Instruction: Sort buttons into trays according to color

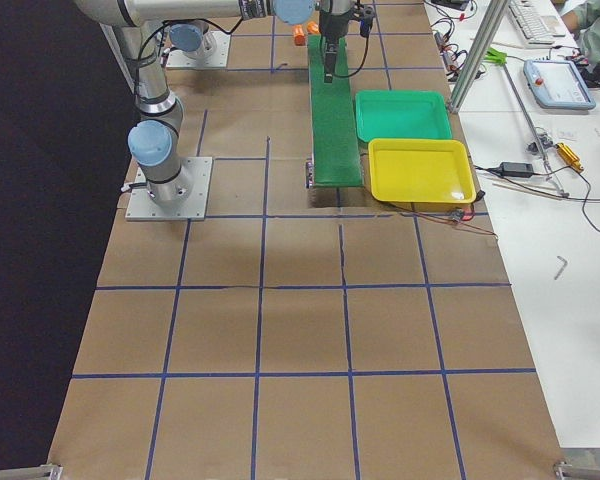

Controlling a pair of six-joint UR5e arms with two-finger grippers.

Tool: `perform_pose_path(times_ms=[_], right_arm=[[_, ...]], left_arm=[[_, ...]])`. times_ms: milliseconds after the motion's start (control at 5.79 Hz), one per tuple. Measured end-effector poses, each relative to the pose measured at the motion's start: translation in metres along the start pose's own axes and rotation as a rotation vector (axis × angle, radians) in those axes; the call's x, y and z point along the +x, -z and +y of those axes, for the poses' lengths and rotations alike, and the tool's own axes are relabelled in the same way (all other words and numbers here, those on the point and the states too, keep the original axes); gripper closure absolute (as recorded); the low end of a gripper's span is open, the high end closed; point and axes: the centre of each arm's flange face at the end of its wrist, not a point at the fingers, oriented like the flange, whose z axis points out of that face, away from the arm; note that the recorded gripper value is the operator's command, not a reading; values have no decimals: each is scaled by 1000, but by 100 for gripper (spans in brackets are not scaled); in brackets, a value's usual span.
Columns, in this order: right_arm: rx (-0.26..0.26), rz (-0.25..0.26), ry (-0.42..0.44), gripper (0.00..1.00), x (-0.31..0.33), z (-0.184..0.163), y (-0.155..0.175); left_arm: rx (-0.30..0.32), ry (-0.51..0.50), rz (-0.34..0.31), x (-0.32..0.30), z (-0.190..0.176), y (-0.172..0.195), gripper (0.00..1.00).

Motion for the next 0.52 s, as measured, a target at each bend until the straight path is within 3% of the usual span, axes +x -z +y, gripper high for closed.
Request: perform_pose_path(times_ms=[518], right_arm=[[0,-4,4,0,0,1,-1]], left_arm=[[-94,-258,15,-82,18,-79,2]])
